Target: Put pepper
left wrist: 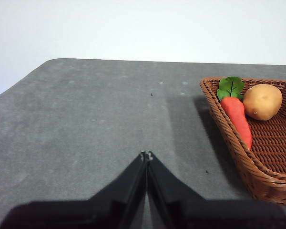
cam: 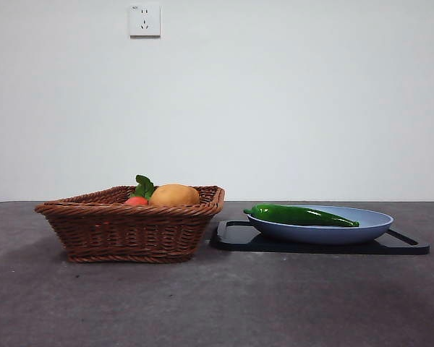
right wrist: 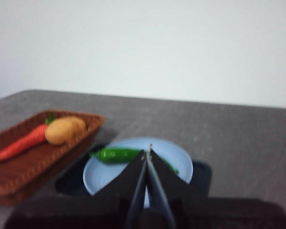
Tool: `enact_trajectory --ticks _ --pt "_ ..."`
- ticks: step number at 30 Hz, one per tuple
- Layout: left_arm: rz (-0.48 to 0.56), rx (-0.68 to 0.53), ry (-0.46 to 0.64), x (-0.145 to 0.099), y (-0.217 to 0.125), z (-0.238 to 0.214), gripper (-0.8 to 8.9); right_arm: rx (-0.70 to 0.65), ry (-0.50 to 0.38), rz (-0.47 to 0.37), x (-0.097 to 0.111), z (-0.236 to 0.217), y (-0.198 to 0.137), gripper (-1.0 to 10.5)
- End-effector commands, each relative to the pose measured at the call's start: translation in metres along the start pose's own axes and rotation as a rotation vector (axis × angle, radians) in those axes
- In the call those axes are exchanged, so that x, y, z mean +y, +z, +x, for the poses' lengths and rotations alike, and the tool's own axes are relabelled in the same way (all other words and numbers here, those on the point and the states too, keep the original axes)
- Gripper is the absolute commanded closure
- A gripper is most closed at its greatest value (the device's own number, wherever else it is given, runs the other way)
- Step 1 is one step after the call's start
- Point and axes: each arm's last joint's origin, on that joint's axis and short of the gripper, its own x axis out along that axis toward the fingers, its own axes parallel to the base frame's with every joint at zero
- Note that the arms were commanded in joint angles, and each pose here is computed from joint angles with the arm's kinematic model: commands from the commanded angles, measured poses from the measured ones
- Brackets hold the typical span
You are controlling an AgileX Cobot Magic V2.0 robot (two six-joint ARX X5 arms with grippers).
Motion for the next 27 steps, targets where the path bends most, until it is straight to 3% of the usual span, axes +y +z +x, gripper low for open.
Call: enact_trajectory --ticks 1,10,17,27 --pt "-0.009 -0.008 0.001 0.0 0.0 0.0 8.06 -0.004 -0.016 0.023 0.0 0.001 -0.011 9.4" --pt "-0.009 -0.008 0.001 0.0 0.0 0.0 8.06 0.056 -0.017 0.056 -0.001 0.003 -0.044 9.4" --pt "-0.009 -0.008 0.001 0.0 0.0 0.0 8.06 0.15 -0.017 0.084 -0.001 0.002 -0.054 9.4" --pt "-0.009 -0.008 0.001 0.0 0.0 0.0 8.06 0.128 -0.017 0.083 -0.001 0.002 -0.051 9.4"
